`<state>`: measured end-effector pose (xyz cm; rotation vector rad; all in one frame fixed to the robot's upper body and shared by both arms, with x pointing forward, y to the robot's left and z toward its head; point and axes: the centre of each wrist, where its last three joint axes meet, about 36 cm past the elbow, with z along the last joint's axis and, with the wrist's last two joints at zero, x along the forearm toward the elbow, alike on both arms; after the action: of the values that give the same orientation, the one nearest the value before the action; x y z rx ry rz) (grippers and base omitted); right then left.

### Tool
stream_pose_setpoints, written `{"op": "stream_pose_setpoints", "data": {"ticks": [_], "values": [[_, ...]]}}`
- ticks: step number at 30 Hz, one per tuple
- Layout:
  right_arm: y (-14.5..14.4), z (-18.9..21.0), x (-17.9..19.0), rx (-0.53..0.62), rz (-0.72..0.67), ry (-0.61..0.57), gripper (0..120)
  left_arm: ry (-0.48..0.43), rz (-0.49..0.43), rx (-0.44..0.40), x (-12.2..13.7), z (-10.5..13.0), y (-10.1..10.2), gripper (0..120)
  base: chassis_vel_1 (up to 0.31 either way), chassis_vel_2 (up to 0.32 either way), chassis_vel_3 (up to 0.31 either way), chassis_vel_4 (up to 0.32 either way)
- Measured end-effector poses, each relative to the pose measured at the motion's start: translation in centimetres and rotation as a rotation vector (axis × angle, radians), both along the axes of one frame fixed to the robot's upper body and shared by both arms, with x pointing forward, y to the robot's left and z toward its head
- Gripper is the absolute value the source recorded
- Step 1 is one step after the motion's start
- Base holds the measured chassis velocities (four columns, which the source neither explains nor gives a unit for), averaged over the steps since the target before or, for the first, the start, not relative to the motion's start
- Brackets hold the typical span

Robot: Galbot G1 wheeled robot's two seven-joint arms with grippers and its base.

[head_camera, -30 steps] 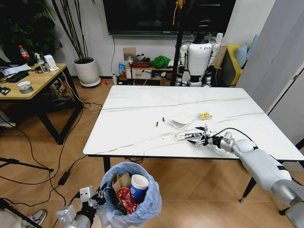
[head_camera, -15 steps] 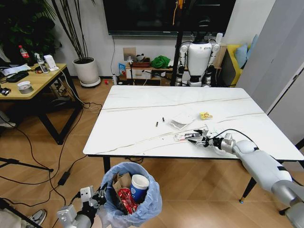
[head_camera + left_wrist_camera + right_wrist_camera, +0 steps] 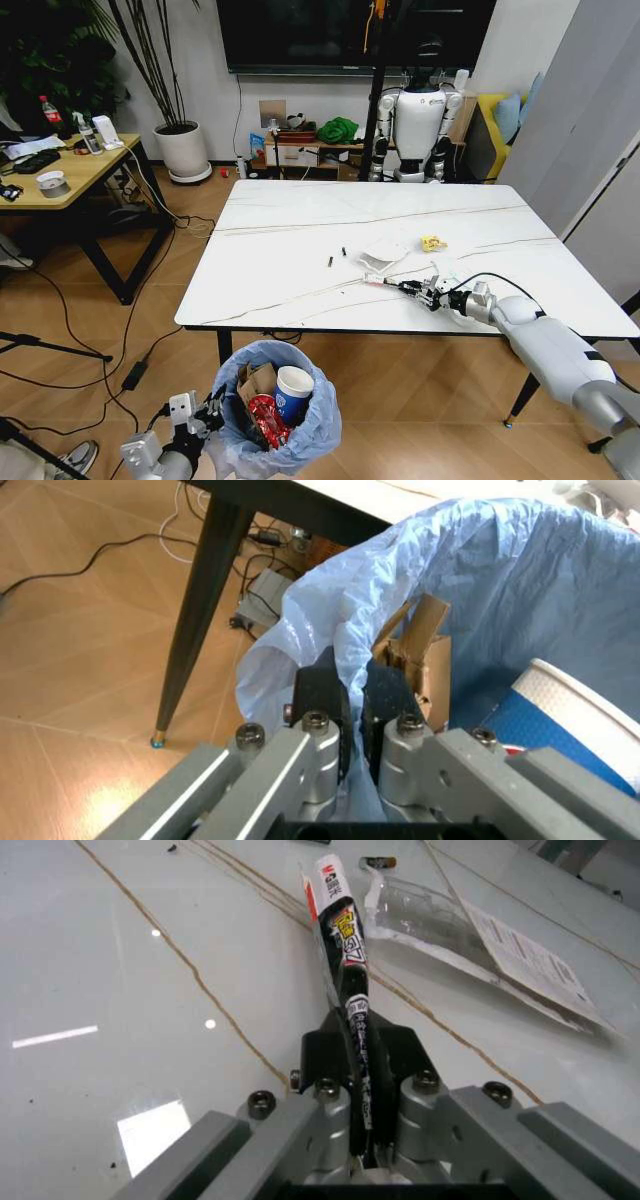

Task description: Pick up the trash bin and place the trash from the table into it.

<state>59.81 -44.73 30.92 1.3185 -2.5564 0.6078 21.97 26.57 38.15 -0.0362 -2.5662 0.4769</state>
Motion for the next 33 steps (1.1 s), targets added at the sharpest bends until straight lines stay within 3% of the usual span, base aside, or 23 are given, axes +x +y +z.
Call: {"op": "stream_pose_setpoints", "data": {"ticks": [14,22,33], "values": [[1.3,4.0,-0.7,0.071,0.067,-0.091,0,-0.021,-0.003,-0.013,0.9,0.1,-0.4,0,0.000,0.000,0.000,0.000],[2.7,12.3,-4.8,0.120,0.194,-0.227,0,-0.025,-0.011,-0.022,1.6,-0.2,-0.6,0,0.000,0.000,0.000,0.000],[9.6,16.6,-11.1,0.047,0.510,-0.270,0,-0.005,0.030,-0.047,0.2,-0.2,-1.6,0,0.000,0.000,0.000,0.000]]}}
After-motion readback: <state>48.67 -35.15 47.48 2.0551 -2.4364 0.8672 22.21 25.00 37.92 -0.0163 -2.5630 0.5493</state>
